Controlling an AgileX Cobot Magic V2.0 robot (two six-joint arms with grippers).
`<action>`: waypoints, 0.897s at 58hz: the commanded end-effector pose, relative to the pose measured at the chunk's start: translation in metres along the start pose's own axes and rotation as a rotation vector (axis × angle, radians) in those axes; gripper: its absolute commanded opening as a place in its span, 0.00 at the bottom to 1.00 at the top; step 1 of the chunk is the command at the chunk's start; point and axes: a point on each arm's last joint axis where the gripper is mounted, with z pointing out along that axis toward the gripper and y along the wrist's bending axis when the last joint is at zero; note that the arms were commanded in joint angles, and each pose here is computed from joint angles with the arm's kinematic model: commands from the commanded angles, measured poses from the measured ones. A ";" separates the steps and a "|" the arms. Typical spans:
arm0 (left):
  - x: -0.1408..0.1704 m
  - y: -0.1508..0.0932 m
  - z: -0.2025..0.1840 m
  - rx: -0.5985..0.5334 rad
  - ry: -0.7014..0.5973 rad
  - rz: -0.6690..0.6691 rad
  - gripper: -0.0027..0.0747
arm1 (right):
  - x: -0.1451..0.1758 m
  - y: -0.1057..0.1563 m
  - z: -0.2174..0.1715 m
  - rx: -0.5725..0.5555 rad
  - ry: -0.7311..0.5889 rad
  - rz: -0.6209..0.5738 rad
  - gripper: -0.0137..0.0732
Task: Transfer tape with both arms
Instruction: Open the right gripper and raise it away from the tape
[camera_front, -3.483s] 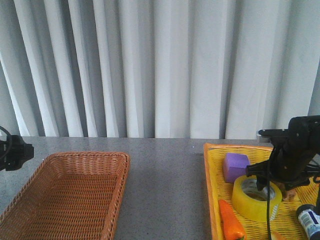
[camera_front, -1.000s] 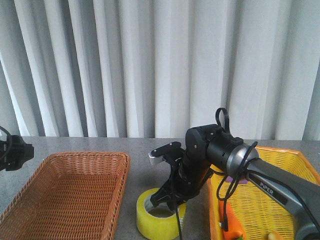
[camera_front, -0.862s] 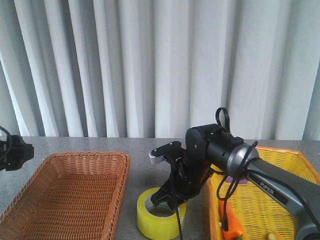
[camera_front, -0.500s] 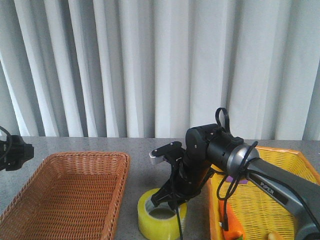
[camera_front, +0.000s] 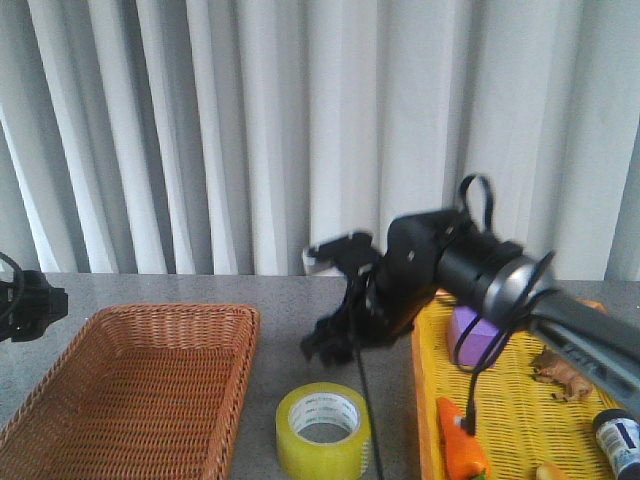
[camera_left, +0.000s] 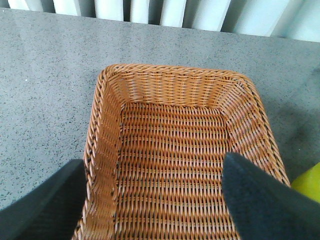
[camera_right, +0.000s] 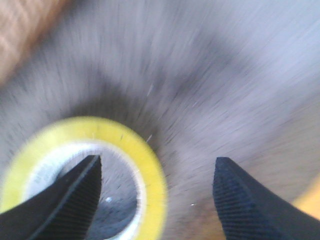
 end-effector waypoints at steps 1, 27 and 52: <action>-0.017 -0.006 -0.015 0.029 -0.115 -0.004 0.72 | -0.027 -0.010 -0.094 0.099 -0.272 -0.012 0.69; -0.017 -0.006 -0.015 0.029 -0.115 -0.004 0.72 | -0.010 -0.034 -0.245 0.451 -0.488 0.083 0.59; -0.029 -0.008 -0.014 0.058 -0.243 -0.043 0.72 | 0.024 -0.070 -0.294 0.543 -0.473 0.226 0.15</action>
